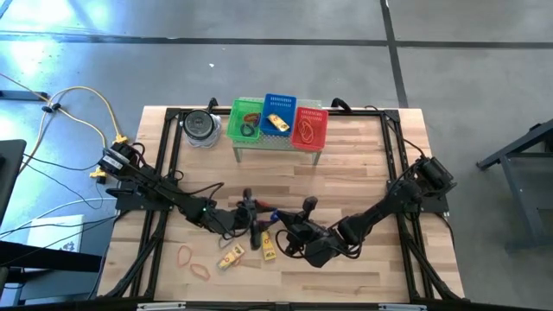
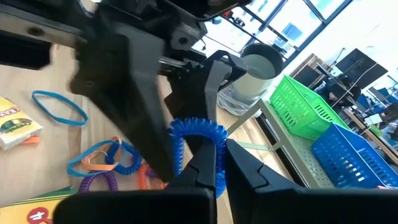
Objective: Pick & Place Office Desk Supplies
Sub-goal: Put the blue spring keychain into the green bin on the shelf
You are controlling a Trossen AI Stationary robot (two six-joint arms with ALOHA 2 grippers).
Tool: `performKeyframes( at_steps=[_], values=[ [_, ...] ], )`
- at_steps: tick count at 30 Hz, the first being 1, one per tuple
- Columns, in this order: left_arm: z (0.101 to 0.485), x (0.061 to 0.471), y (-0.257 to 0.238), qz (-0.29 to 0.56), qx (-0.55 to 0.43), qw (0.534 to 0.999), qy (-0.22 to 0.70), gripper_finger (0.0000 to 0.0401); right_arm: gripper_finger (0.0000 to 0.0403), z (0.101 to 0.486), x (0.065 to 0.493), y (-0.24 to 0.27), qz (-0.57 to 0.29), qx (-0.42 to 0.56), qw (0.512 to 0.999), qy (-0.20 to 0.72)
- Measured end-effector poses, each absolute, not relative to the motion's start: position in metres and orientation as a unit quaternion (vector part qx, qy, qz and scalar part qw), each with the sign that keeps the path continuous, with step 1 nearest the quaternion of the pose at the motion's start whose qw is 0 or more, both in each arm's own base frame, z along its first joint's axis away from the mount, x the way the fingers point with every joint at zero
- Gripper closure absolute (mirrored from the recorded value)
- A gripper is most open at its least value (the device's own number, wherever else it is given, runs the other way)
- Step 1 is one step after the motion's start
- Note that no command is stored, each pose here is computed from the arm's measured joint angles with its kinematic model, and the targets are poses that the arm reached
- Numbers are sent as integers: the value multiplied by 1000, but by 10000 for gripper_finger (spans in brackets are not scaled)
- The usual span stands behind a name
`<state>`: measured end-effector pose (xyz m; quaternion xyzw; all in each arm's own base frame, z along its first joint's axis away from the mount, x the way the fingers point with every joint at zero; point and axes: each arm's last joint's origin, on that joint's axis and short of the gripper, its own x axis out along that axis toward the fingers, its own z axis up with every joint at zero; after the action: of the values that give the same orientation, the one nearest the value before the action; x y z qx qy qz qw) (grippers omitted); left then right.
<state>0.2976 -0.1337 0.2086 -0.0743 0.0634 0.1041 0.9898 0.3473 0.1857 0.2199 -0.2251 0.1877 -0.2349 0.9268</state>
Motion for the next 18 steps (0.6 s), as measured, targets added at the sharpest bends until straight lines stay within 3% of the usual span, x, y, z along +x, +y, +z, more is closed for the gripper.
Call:
performKeyframes(
  at_steps=[12,18],
  values=[
    [208,296,-136,108,-69,990,65,355,397,218,348,188,-193,-206,939,195],
    [205,294,-137,126,-56,988,76,391,342,215,350,185,-174,-167,949,203]
  ],
)
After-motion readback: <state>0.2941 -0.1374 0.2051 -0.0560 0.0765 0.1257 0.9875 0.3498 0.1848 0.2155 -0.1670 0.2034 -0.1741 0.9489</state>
